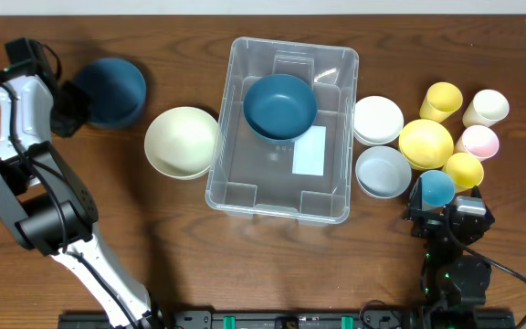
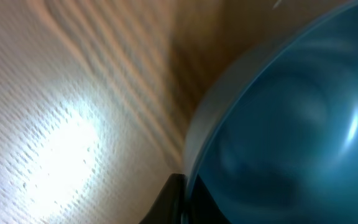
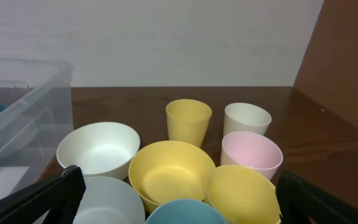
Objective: Pack container
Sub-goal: 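Lift the teal bowl with the left gripper and carry it over the container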
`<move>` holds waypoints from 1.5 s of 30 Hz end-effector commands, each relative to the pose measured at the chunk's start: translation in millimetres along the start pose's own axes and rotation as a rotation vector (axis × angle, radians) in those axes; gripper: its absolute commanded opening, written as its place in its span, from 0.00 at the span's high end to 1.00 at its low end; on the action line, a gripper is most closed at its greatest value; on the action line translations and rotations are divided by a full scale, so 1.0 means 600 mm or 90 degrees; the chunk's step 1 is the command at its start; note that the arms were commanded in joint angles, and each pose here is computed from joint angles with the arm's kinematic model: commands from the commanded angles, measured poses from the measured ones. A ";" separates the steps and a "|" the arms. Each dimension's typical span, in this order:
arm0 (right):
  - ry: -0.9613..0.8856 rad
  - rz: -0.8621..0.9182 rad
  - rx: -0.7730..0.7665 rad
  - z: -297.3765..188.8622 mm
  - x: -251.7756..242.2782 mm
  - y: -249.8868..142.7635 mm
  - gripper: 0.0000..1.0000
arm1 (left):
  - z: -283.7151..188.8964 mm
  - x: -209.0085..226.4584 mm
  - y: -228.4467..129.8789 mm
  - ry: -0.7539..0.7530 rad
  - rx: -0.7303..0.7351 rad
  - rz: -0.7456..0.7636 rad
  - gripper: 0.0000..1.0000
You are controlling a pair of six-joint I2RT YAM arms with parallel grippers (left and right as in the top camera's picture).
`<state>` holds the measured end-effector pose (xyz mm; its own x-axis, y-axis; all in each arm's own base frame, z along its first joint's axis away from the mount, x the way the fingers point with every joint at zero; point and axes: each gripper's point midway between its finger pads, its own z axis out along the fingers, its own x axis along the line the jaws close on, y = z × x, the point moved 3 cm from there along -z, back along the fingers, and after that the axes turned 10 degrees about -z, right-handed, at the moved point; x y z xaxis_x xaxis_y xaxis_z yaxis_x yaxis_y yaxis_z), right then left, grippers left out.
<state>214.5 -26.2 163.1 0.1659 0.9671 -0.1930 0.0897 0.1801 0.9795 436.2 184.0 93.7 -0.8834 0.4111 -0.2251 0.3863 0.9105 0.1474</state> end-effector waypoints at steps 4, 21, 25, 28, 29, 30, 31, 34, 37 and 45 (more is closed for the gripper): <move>0.003 0.008 -0.002 -0.001 0.002 0.000 0.01 | -0.128 -0.044 0.053 -0.087 -0.108 0.000 0.94; 0.003 0.008 -0.002 -0.001 0.002 0.000 0.01 | -0.332 -0.195 -0.126 -0.254 -0.173 0.283 0.94; 0.003 0.008 -0.002 -0.001 0.002 0.000 0.01 | -0.348 -0.231 -0.206 -0.283 -0.152 0.354 0.94; 0.003 0.008 -0.002 -0.001 0.002 0.000 0.01 | -0.348 -0.246 -0.266 -0.286 -0.122 0.403 0.94; 0.003 0.008 -0.002 -0.001 0.002 0.000 0.01 | -0.346 -0.247 -0.286 -0.283 -0.109 0.418 0.94; 0.003 0.008 -0.002 -0.001 0.002 0.000 0.01 | -0.345 -0.247 -0.304 -0.279 -0.096 0.431 0.94; 0.003 0.008 -0.002 -0.001 0.002 0.000 0.01 | -0.343 -0.246 -0.321 -0.274 -0.084 0.443 0.94; 0.003 0.008 -0.002 -0.001 0.002 0.000 0.01 | -0.340 -0.245 -0.369 -0.264 -0.053 0.480 0.94; 0.003 0.008 -0.002 -0.001 0.002 0.000 0.01 | -0.339 -0.246 -0.408 -0.261 -0.035 0.522 0.94; 0.003 0.008 -0.002 -0.001 0.002 0.000 0.01 | -0.298 -0.247 -0.474 -0.235 0.008 0.590 0.94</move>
<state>214.5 -26.2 163.1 0.1659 0.9671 -0.1930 0.0897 0.1801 0.9795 412.2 -136.8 267.9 -0.1203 0.9381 -0.3249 0.8674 0.2585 0.4251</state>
